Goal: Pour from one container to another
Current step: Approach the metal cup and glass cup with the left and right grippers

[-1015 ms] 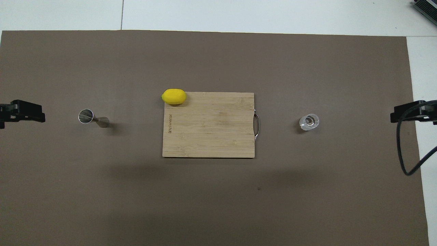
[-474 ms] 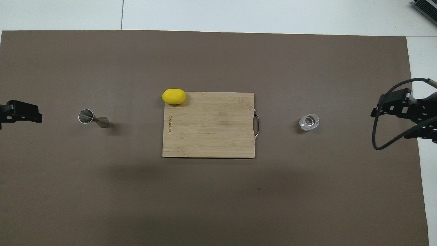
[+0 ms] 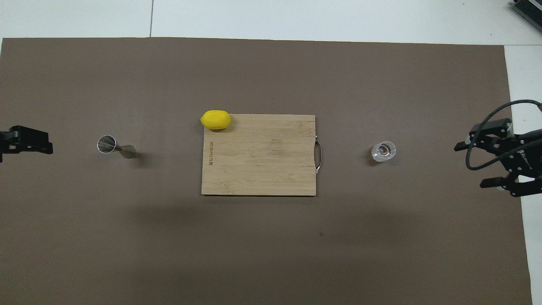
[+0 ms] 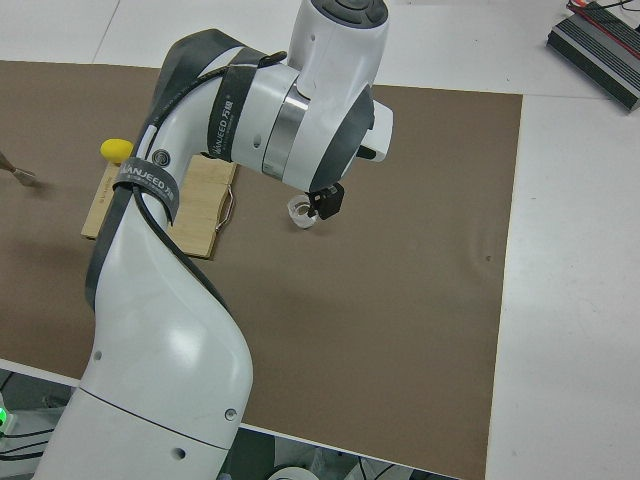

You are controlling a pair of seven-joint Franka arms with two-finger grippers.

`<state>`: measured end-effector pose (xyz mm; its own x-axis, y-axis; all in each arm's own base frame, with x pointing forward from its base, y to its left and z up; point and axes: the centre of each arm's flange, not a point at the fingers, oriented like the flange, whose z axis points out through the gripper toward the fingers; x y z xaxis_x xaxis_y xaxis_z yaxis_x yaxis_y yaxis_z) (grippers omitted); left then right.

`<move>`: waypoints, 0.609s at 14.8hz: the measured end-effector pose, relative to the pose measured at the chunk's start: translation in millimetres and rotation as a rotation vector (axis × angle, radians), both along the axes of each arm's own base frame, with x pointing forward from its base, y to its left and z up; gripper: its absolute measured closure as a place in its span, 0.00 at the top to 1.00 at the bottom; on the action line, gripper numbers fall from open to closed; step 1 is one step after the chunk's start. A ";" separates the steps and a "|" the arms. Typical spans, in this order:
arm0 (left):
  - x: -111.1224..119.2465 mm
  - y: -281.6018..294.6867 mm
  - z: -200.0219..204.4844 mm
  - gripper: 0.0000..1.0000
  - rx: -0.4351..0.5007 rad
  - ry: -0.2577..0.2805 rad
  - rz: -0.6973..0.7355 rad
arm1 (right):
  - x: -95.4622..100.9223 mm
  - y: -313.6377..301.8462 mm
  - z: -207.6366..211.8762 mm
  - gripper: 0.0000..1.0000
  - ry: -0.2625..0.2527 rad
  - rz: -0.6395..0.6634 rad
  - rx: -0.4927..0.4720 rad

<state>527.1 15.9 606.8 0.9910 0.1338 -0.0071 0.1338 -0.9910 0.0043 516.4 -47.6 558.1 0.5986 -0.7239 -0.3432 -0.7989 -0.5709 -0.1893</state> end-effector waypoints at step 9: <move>45.2 57.8 -60.5 1.00 -0.269 -0.097 -0.202 | 12.1 -16.0 -45.0 1.00 0.098 -0.351 0.240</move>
